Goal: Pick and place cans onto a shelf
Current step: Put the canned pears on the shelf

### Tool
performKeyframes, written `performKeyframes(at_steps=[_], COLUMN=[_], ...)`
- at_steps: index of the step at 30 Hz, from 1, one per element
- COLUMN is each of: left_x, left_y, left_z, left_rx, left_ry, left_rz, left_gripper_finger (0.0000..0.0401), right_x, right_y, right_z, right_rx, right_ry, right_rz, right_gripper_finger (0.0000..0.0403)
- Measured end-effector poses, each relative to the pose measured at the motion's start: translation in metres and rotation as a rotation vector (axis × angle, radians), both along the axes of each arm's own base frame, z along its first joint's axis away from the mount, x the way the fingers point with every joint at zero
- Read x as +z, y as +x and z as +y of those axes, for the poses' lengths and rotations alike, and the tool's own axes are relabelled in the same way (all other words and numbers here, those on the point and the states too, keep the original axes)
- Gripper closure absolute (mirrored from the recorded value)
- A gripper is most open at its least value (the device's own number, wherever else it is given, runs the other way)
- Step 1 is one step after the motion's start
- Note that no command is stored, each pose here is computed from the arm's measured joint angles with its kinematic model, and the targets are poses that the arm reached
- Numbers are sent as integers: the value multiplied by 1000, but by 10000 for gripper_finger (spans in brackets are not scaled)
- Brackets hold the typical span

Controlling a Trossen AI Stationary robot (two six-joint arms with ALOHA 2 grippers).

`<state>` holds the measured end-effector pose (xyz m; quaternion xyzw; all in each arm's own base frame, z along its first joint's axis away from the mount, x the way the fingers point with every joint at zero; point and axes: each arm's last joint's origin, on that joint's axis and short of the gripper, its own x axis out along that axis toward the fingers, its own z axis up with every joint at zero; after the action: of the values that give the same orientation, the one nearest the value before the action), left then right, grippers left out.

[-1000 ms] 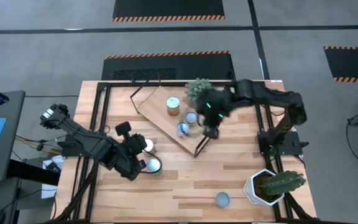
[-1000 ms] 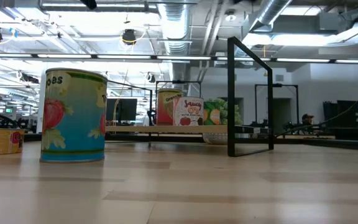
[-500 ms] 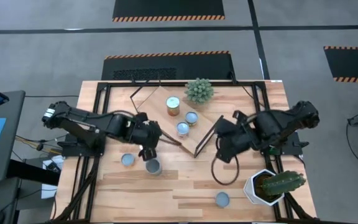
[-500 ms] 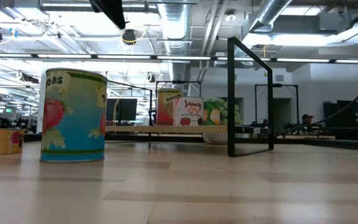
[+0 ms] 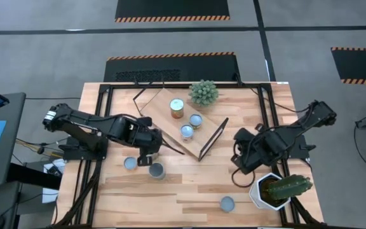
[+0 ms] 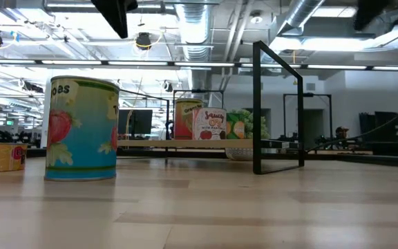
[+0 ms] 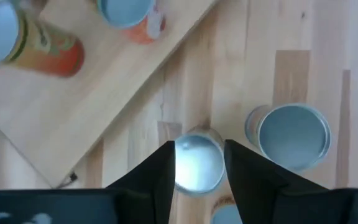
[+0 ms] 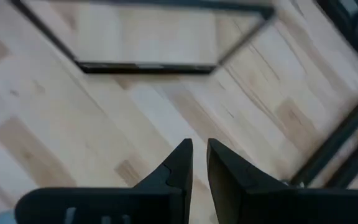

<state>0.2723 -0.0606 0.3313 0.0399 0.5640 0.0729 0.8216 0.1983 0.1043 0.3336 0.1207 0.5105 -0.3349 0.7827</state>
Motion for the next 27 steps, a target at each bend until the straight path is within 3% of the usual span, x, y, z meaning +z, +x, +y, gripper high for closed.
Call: performKeyframes(at_steps=[9, 20, 27], left_x=[-58, -96, -109], left_y=[-9, -14, -17], left_z=[-3, -11, -9], left_rx=[33, 13, 39], left_ry=[-60, -98, -47], left_rz=[140, 154, 120], left_gripper_finger=[273, 273, 273], right_x=[-19, -16, -16], right_y=[-37, -42, -42], right_z=[-15, -18, -19], right_rx=[-118, -110, -110], right_ry=[60, 68, 64], right_rz=[-37, -69, -69], right_gripper_finger=[331, 331, 331])
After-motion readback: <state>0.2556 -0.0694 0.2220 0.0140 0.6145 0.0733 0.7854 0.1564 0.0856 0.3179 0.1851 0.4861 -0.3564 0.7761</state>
